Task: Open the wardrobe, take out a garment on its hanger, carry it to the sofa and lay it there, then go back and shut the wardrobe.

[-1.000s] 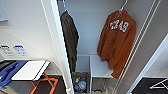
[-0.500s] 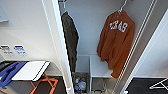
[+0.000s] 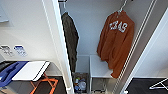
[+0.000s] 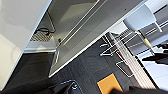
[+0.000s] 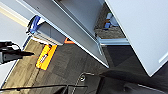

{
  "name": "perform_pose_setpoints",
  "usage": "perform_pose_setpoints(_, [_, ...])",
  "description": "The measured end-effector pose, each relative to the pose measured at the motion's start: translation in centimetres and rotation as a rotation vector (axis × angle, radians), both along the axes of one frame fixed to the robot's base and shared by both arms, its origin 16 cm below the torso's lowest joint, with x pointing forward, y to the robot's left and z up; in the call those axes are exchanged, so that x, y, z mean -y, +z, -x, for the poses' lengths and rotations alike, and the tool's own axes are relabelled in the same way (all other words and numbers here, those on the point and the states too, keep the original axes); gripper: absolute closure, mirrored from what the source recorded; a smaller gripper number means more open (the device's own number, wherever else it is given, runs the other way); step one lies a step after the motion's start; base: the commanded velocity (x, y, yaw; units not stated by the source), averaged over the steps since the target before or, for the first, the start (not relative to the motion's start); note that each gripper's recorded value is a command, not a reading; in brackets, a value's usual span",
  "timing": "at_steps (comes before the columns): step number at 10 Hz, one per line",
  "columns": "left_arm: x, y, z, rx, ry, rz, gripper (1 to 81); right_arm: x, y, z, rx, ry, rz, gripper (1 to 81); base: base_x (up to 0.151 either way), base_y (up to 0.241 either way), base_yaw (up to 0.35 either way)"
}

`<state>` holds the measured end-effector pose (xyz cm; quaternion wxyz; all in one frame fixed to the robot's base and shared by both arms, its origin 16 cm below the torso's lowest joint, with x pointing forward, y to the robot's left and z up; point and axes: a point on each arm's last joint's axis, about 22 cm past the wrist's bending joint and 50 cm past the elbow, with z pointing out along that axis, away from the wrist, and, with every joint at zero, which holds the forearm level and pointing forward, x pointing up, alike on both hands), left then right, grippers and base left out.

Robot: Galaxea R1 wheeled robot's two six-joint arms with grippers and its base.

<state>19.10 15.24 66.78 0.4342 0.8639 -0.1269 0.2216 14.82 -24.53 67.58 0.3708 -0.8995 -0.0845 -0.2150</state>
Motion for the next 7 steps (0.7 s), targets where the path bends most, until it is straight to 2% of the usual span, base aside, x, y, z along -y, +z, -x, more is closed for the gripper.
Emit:
perform_pose_setpoints(3, [0.2,-3.6,-0.2,-0.039,0.035,-0.041,1.0,-3.0,-5.1,2.6,-0.095,-0.042,-0.009,1.0,0.000,0.000,0.000])
perform_pose_setpoints(6, [0.4,-7.3,-0.7,-0.058,0.065,-0.091,1.0,-4.2,-9.6,4.4,-0.174,-0.079,0.024,1.0,0.000,0.000,0.000])
perform_pose_setpoints(7, [1.1,-8.1,-0.6,-0.069,0.074,-0.092,1.0,-5.1,-11.0,5.4,-0.202,-0.084,0.032,1.0,0.000,0.000,0.000])
